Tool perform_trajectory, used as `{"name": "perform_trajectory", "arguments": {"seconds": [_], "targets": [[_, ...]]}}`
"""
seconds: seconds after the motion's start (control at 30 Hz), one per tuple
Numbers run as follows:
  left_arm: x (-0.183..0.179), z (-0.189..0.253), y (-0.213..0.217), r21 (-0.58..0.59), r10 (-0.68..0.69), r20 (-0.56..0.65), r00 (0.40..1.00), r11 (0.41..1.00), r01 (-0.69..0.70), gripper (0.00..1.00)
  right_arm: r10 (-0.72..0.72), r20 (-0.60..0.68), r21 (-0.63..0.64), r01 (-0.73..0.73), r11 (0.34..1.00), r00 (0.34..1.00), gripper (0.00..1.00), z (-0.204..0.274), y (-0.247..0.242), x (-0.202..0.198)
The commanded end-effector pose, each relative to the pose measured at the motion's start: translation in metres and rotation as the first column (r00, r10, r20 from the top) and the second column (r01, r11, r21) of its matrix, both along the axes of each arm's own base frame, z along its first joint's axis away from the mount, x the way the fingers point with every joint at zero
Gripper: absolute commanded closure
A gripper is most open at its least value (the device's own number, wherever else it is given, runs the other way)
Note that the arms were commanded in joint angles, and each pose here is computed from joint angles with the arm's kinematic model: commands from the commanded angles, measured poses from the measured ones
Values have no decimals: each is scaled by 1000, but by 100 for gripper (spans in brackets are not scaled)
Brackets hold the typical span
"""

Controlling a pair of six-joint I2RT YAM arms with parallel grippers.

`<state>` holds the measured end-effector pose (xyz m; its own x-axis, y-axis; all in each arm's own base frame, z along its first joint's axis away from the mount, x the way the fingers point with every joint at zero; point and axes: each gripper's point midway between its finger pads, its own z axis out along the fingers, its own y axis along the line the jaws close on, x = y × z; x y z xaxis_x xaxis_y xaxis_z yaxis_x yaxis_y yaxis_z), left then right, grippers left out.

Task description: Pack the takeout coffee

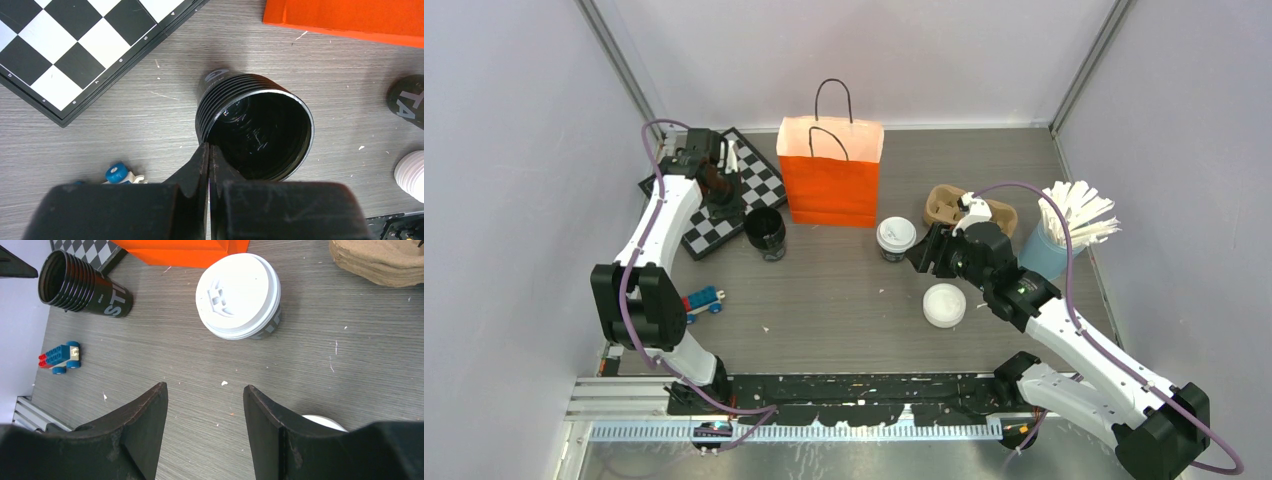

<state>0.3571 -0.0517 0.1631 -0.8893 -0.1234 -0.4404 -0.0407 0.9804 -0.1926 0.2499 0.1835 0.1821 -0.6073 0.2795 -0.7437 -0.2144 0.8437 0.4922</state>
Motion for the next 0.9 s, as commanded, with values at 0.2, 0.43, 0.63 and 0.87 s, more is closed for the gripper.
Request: {"name": "perform_trajectory", "arguments": {"seconds": [0.2, 0.43, 0.63, 0.87], "targets": [[12, 39, -7, 88, -157, 162, 974, 986, 144, 69, 19, 27, 1, -19, 1000, 999, 38, 7, 3, 1], [19, 37, 1, 164, -212, 213, 954, 970, 179, 70, 20, 25, 1, -20, 1000, 999, 38, 6, 4, 2], [20, 28, 0, 185, -281, 181, 942, 951, 248, 72, 20, 21, -1, -20, 1000, 1000, 38, 5, 4, 2], [18, 15, -6, 164, -317, 148, 937, 942, 293, 75, 21, 23, -1, -21, 1000, 1000, 38, 6, 4, 2]]}}
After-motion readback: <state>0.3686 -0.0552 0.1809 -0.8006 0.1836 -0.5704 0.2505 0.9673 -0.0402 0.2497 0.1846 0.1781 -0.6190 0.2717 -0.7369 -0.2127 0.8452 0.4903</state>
